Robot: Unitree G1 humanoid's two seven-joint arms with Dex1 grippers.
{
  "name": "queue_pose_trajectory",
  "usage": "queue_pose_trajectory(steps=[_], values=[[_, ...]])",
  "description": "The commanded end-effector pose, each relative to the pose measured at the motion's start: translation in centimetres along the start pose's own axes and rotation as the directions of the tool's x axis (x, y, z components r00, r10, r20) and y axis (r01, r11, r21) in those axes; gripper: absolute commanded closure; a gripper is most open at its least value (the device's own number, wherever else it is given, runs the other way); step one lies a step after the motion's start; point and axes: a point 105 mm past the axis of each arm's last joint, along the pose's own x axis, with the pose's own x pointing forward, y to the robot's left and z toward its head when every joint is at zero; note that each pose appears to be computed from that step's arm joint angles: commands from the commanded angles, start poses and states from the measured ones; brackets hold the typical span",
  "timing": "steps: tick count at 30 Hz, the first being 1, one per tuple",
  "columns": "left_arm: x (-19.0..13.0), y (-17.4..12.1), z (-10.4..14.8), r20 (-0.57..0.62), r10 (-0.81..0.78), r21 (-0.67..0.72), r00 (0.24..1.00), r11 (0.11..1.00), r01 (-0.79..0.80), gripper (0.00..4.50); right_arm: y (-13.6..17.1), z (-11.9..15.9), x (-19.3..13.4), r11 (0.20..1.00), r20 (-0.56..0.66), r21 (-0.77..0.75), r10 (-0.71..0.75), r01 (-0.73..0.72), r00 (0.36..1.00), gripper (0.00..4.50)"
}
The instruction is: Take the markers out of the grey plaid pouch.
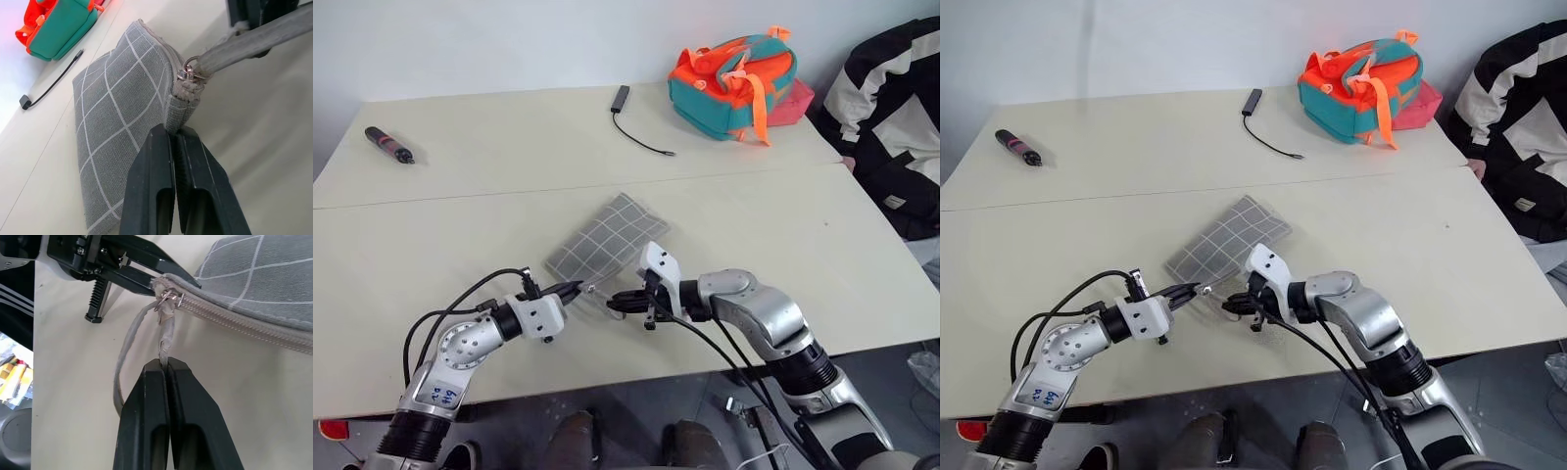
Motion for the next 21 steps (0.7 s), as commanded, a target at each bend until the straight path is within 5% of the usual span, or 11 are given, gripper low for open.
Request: queue_pose_trajectory(steps=[1, 21], values=[[-0.4, 0.2, 0.5, 0.014, 0.0, 0.028, 1.0, 1.0, 0.0, 4.5, -0.9, 0.3, -1.2, 0.998, 0.0, -0.048, -0.038, 0.038, 0.999, 4.46], [-3.4, 1.5, 0.3, 0.045, 0.033, -0.042, 0.998, 0.999, -0.031, 4.5, -7.8, -1.6, -8.2, 0.942, -0.085, -0.153, -0.315, 0.3, 0.945, 4.46]])
